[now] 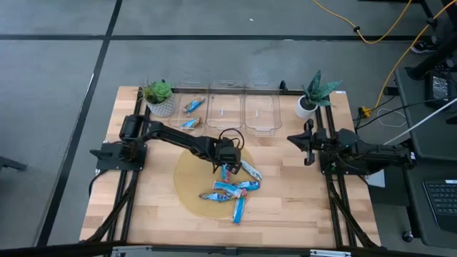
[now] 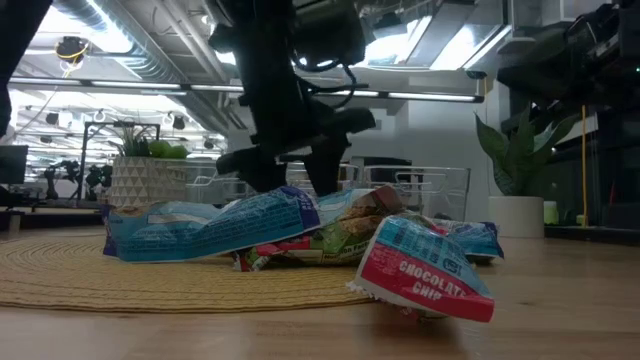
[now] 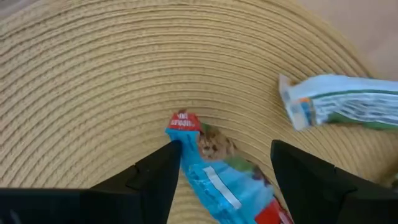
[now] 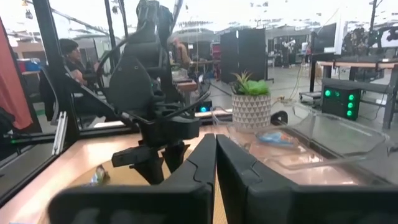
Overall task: Pick and place Granola Bars by type
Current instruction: Put the red granola bar into the middle transparent bin
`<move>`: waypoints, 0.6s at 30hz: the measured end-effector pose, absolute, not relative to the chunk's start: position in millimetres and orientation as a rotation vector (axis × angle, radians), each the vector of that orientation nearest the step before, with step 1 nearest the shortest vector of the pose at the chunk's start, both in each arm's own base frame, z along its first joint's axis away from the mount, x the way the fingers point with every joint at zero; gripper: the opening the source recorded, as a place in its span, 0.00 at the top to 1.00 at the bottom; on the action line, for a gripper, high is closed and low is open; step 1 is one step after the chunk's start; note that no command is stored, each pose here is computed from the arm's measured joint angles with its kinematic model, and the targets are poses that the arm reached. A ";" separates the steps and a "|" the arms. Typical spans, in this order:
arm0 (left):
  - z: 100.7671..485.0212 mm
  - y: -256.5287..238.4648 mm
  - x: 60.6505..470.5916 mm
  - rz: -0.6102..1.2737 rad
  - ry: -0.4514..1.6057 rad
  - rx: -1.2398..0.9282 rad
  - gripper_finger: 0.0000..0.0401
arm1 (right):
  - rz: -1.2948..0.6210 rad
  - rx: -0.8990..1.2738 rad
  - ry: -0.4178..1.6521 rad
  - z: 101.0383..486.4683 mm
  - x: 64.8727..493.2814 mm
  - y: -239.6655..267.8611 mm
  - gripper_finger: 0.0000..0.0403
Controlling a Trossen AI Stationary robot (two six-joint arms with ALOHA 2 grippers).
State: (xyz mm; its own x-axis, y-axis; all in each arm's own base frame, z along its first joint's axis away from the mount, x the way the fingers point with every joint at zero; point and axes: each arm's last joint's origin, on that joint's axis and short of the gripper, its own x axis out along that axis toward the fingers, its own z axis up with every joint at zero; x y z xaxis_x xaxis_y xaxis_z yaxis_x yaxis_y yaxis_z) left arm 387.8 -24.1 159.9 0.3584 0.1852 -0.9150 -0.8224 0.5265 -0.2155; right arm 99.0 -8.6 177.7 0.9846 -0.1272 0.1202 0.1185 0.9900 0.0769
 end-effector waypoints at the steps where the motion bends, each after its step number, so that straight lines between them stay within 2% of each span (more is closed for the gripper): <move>1: 158.2 -23.5 388.4 0.746 0.993 -0.768 0.40 | -0.124 0.071 -0.116 176.8 99.1 -8.6 0.96; 10: 143.3 -21.3 390.2 0.807 1.009 -0.813 0.41 | -0.125 0.074 -0.092 174.5 99.3 -8.6 0.96; 18: 143.3 -20.8 390.0 0.820 1.004 -0.826 0.56 | -0.124 0.073 -0.094 174.7 99.3 -8.6 0.96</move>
